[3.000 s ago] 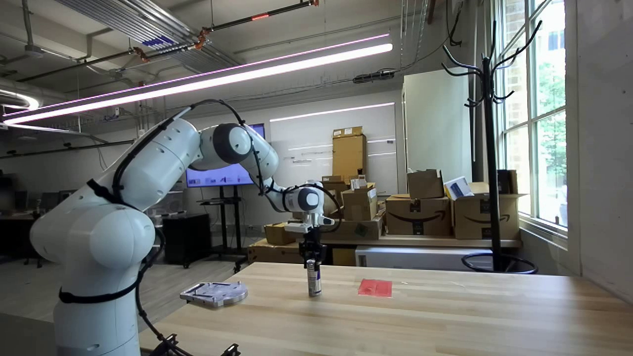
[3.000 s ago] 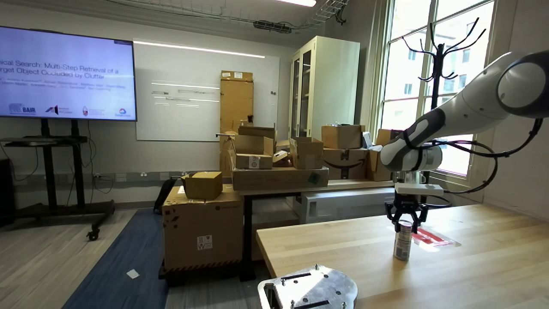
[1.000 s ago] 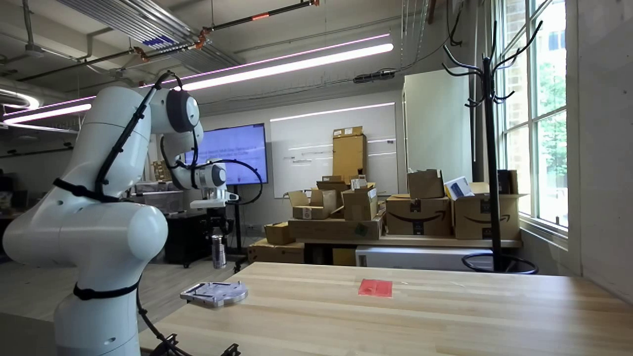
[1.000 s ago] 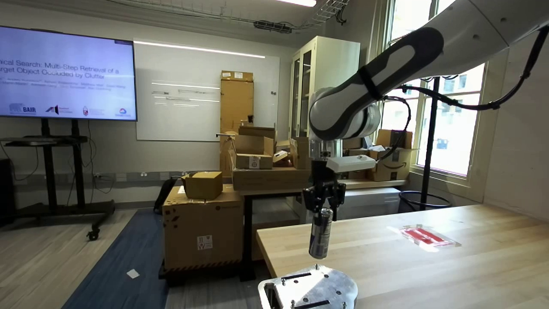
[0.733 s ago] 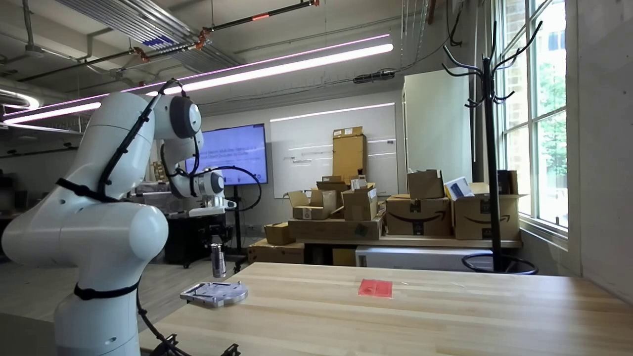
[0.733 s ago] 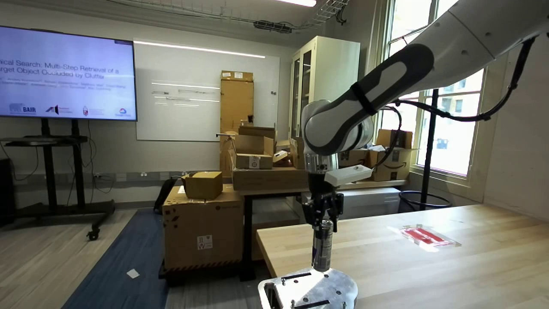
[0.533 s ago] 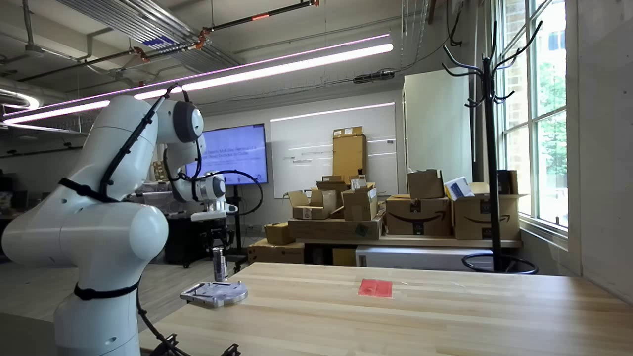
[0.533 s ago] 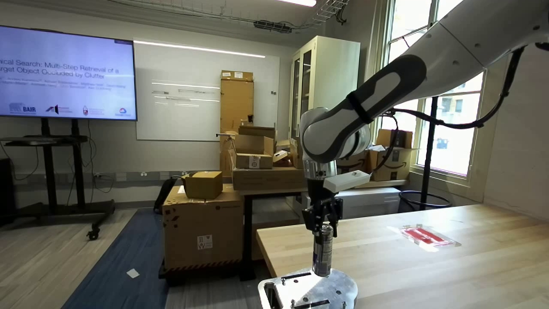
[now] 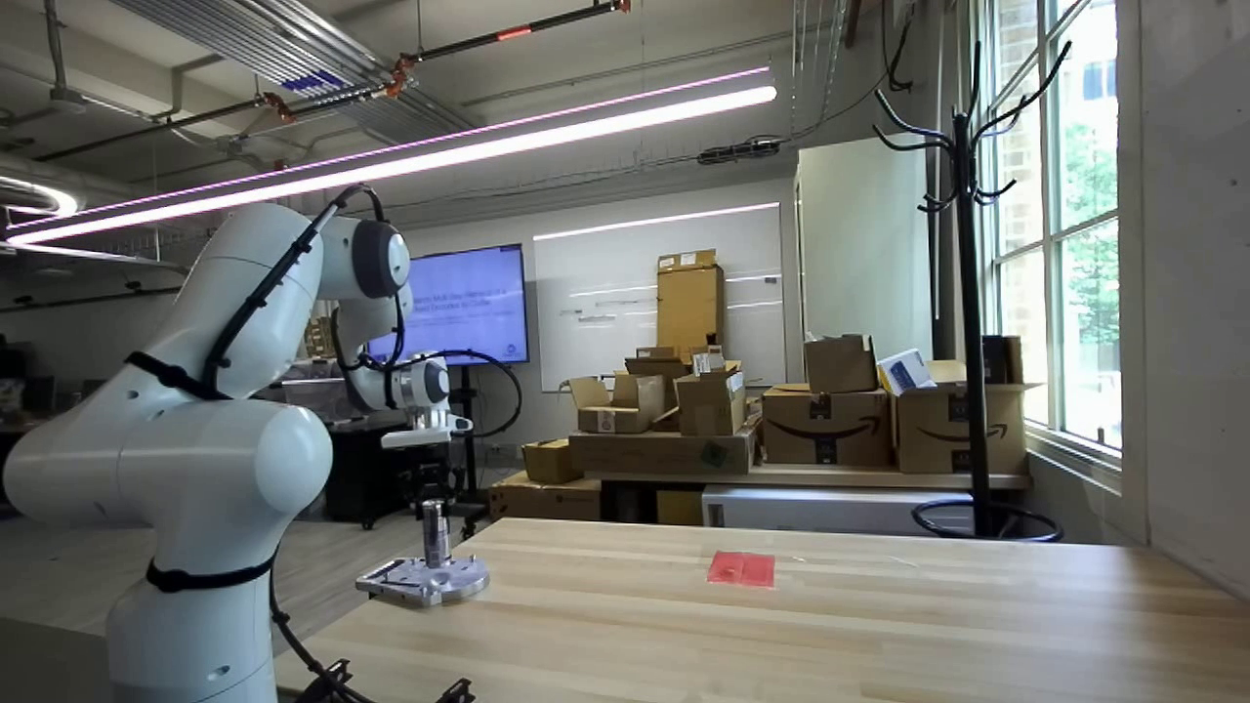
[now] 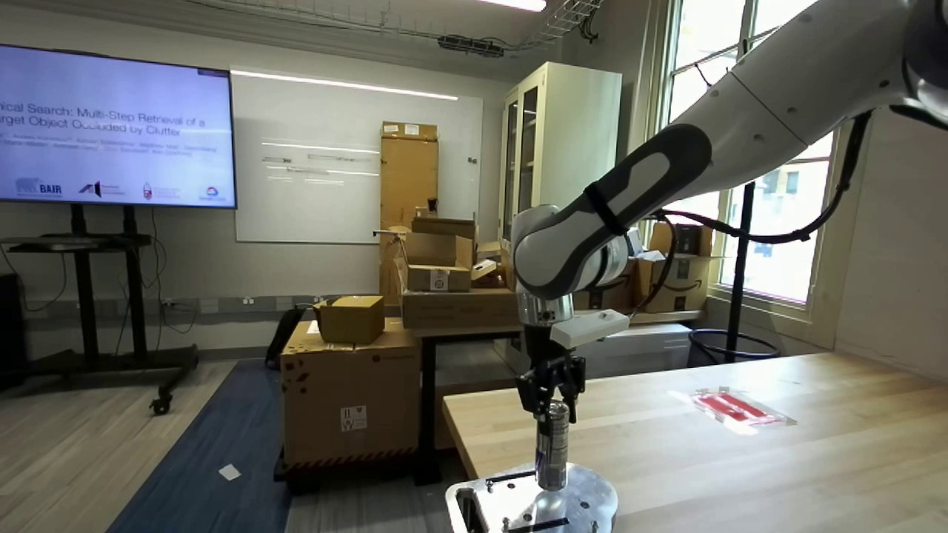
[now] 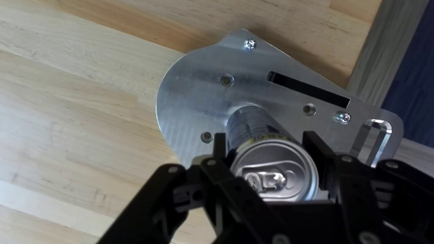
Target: Put the can on the silver platform
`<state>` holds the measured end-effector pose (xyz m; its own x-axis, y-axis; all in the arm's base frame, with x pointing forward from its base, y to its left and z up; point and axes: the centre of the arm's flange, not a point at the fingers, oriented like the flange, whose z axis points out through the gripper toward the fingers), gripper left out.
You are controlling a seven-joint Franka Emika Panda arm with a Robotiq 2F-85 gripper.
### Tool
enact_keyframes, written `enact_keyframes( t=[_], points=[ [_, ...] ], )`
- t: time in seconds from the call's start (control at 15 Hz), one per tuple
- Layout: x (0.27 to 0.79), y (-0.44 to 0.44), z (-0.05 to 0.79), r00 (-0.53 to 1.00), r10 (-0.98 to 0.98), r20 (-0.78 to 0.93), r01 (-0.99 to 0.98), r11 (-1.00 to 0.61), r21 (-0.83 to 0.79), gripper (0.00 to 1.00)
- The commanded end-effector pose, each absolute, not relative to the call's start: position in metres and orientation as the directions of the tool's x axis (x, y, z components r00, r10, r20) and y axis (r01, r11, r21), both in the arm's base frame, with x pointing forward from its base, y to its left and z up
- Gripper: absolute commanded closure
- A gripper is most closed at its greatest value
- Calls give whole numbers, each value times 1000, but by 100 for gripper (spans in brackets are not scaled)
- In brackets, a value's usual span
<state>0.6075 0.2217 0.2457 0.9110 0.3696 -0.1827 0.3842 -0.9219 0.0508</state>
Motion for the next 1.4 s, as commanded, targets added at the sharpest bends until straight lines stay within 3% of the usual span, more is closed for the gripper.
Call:
enact_keyframes(
  t=[0.0,0.47,0.53,0.73,1.13,1.33],
  points=[
    [617,224,249,903,381,-198,398,-916,50,67],
    [615,227,239,898,385,-211,402,-915,42,67],
    [613,227,239,898,384,-213,402,-915,46,20],
    [609,227,245,899,383,-213,401,-915,44,3],
    [595,226,327,920,377,-109,384,-922,53,0],
    [591,183,370,953,296,-62,299,-953,48,0]
  ],
)
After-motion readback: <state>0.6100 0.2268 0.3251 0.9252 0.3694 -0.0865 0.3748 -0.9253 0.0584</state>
